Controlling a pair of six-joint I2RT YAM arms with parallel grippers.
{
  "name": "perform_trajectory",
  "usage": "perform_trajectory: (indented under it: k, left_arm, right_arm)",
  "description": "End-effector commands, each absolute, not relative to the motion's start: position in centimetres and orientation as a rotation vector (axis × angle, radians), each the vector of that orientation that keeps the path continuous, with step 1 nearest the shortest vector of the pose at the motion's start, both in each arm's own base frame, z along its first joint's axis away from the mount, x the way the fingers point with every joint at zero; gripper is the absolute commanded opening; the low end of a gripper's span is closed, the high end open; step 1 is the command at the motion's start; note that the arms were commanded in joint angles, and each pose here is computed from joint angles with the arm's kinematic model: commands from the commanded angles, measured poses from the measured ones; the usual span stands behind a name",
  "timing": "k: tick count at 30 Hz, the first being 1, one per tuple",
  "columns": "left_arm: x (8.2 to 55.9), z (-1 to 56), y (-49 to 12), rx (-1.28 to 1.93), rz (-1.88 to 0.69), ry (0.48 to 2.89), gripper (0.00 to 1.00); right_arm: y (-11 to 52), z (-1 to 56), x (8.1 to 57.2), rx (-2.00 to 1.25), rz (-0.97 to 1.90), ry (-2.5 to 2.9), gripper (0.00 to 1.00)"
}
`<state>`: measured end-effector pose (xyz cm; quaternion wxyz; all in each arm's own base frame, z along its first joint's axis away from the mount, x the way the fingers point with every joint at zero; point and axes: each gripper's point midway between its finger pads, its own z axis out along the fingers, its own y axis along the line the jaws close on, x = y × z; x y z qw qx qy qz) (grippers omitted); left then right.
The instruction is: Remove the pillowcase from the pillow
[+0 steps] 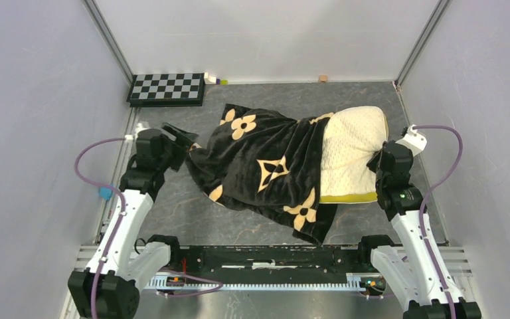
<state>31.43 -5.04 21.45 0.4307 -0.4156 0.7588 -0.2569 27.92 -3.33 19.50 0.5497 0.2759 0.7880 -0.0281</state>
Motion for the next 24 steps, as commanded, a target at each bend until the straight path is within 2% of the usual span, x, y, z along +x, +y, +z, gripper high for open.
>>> perform_trajectory:
  k: [1,6,8,10,11,18,24]
  left_arm:
    - [29.2,20.7,-11.6,-0.584,-0.74,2.082,0.87]
    - [27.6,18.0,-14.1,-0.419,-0.711,2.214,0.9]
    - [26.8,17.7,-16.0,-0.358,-0.814,2.236,0.91]
    - [25.6,18.2,-18.7,-0.232,-0.96,2.218,1.0]
    - [25.1,18.4,-19.6,-0.187,-0.979,2.205,1.0]
    - [23.4,19.4,-22.0,0.115,-0.689,2.234,1.0]
    - [22.0,19.6,-27.5,0.374,-0.629,2.248,0.94]
  right_arm:
    - [-2.5,22.4,28.8,0.614,0.026,1.757,0.0]
    - [-1.9,22.0,28.7,0.59,0.052,1.773,0.0]
    - [-1.8,21.8,28.6,0.582,0.058,1.783,0.0]
    - [-1.6,21.6,28.5,0.572,0.065,1.789,0.0]
    - [-1.5,21.6,28.5,0.567,0.068,1.79,0.0]
    - [-0.9,21.3,28.3,0.533,0.1,1.799,0.0]
    - [-0.8,21.3,28.1,0.52,0.104,1.801,0.0]
